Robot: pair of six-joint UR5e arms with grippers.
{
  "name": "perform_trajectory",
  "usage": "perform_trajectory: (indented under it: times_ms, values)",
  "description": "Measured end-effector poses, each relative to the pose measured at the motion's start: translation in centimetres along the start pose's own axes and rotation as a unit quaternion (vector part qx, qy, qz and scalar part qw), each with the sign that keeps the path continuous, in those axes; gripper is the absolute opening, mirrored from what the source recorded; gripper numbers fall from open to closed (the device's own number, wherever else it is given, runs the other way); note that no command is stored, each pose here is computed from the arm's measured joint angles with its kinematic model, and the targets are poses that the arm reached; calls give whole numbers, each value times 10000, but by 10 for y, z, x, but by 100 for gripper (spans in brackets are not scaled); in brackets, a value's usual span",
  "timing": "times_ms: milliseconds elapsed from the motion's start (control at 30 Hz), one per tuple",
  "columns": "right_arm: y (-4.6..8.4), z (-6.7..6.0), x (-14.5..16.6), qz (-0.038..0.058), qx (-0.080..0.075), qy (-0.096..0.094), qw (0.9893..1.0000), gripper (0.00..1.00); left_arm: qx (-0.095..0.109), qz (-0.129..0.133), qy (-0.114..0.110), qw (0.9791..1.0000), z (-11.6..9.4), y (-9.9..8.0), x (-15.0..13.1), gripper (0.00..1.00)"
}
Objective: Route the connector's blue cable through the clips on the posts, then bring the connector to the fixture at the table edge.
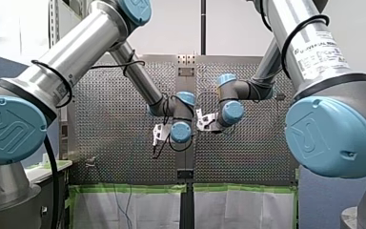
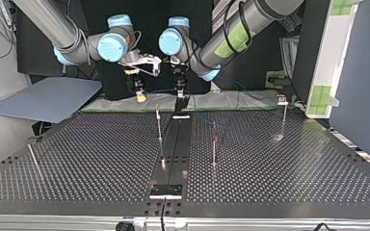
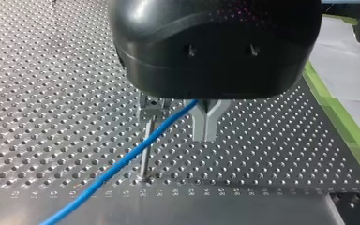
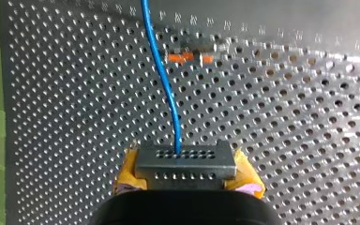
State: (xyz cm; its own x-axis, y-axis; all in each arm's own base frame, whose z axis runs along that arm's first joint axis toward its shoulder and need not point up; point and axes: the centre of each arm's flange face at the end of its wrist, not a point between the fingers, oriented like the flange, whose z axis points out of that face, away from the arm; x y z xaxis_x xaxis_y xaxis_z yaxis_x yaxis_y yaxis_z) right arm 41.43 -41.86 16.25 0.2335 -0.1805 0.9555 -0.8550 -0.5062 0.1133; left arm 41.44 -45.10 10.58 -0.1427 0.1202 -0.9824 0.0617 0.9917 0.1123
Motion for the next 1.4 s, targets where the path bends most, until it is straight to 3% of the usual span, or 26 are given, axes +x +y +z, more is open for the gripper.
perform_trajectory:
  times_ms: [200,433,800,1100,1400]
  values:
    - [14,8,2,20,-104,168,9998,0,9,36,55,10000,7,-5,10,0]
    - [25,14,3,45,-76,278,9996,0,29,-11,-5,10000,14,-14,0,0]
    - [33,20,-8,50,-32,213,9998,0,-9,-61,-36,10000,24,-14,-9,0]
    - [40,24,-12,69,-44,223,9997,0,-43,-20,75,10000,30,-20,9,0]
    - [52,29,-12,195,-44,327,9993,0,-10,-146,-36,9999,38,-29,-2,0]
